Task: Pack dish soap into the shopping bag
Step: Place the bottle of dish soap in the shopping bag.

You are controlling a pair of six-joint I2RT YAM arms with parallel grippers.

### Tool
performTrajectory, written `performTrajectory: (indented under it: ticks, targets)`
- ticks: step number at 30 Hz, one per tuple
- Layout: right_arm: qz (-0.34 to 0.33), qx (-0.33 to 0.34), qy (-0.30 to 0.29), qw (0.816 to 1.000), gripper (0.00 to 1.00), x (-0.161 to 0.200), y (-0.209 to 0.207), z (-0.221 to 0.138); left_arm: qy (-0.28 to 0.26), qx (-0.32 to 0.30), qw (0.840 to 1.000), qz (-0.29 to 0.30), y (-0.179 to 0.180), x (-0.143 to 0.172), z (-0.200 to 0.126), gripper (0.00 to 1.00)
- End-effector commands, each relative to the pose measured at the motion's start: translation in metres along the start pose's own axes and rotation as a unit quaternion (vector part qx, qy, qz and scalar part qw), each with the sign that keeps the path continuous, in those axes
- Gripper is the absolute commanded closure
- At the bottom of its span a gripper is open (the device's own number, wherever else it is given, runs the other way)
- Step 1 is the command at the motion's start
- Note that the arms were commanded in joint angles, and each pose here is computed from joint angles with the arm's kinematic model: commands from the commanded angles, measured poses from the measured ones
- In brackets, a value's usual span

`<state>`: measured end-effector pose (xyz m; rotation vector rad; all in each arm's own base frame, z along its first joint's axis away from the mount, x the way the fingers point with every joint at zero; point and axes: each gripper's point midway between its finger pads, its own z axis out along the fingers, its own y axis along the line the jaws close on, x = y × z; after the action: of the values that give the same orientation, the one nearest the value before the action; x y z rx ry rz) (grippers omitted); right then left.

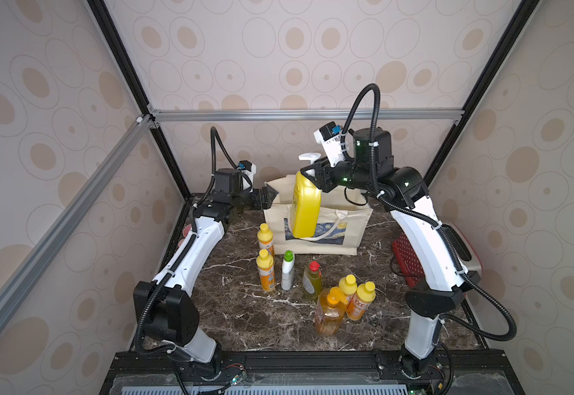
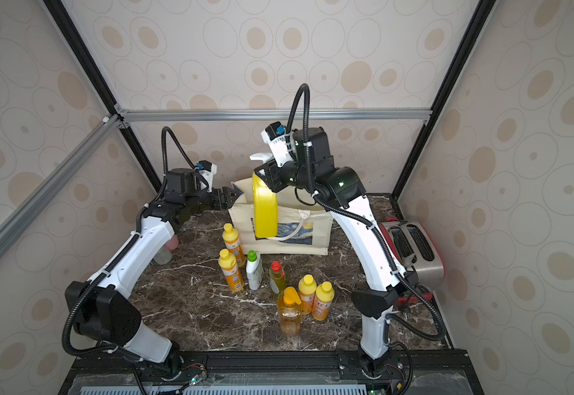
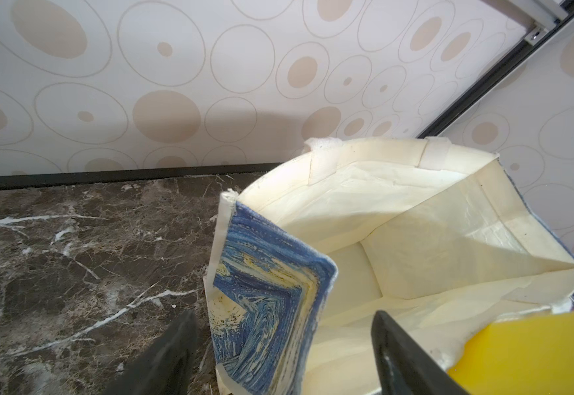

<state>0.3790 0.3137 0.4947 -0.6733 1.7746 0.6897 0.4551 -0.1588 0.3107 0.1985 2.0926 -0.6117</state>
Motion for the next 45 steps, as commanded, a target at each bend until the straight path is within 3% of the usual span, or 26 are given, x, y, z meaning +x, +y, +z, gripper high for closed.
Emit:
performTrajectory:
  ticks: [1, 17, 33, 40, 45]
  targets:
    - [-0.042, -0.059, -0.231, 0.97, 1.0, -0.122, 0.04, -0.081, 0.013, 0.02, 0.999, 0.025, -0.012, -0.005, -0.001, 0.26]
    - [-0.05, -0.034, -0.294, 0.954, 1.0, -0.153, 0.011, -0.105, 0.124, 0.05, 0.989, 0.062, -0.02, 0.035, 0.02, 0.63]
    - [-0.035, 0.013, -0.335, 0.941, 1.0, -0.171, -0.043, -0.113, 0.153, 0.084, 0.978, 0.117, -0.045, 0.05, 0.018, 0.66]
    - [-0.006, -0.005, -0.3, 0.954, 1.0, -0.151, -0.059, -0.082, 0.125, 0.081, 0.983, 0.104, -0.049, 0.037, 0.018, 0.66]
    - [0.002, -0.007, -0.283, 0.959, 1.0, -0.143, -0.065, -0.066, 0.082, 0.087, 0.988, 0.099, -0.057, 0.019, 0.011, 0.61]
